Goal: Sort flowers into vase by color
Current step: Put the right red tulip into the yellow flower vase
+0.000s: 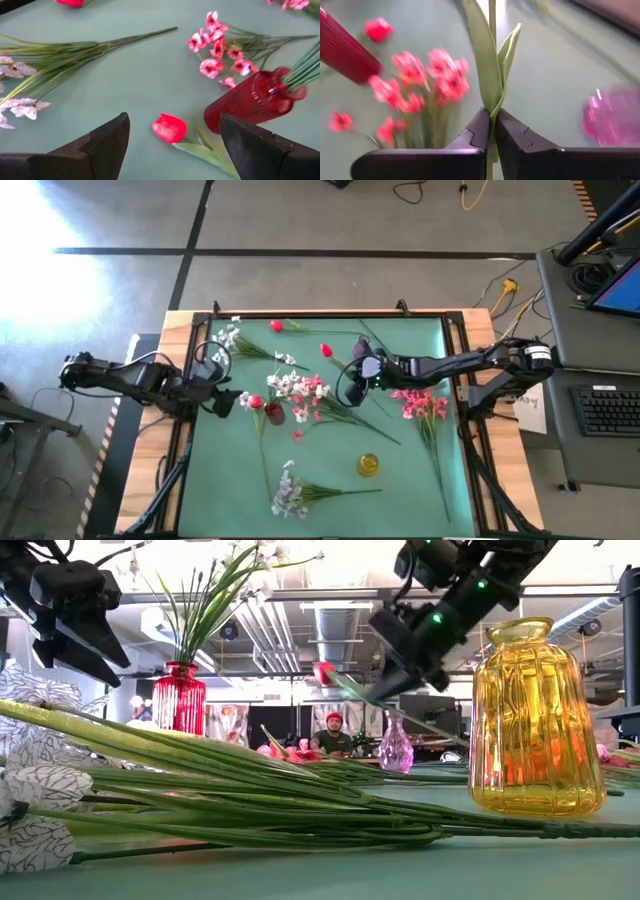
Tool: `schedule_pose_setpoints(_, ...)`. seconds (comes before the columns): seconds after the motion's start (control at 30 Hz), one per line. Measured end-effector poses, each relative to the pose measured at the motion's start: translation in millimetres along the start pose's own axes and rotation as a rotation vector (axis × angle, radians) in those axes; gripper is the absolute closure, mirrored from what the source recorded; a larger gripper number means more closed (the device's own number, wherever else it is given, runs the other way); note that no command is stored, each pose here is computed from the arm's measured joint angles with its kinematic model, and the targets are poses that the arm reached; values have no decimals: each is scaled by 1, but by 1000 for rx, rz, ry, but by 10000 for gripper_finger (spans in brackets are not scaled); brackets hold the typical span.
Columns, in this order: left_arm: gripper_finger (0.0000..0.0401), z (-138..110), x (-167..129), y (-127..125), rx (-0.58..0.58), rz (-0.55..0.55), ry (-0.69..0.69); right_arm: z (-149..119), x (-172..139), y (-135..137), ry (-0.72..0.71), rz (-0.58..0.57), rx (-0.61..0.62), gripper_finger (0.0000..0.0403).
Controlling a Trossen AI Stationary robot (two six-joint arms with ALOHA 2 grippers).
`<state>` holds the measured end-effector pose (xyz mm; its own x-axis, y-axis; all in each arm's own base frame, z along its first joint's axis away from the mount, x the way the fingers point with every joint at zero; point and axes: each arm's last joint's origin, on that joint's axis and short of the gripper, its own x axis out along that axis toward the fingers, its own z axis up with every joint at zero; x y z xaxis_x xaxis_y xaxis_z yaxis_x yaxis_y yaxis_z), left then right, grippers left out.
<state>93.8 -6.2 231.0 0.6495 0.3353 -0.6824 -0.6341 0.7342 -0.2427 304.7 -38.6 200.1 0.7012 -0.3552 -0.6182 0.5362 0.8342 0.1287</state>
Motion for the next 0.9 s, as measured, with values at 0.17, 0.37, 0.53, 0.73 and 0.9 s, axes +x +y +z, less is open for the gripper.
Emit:
schedule_pose_setpoints(0.17,108,5,-6,-1,-7,-9,-8,10,-2,4,-102,40,-20,389)
schedule_pose_setpoints(0.37,108,11,-16,0,-8,-7,-6,20,-5,7,-194,68,-49,389)
schedule_pose_setpoints(0.53,108,16,-22,-1,-16,-19,-21,34,-19,7,-309,52,-87,390)
schedule_pose_setpoints(0.73,108,17,-23,-1,0,-20,-26,49,-56,7,-507,98,-117,390)
schedule_pose_setpoints(0.9,108,15,-20,-1,7,-11,-20,37,-86,13,-658,198,-131,390)
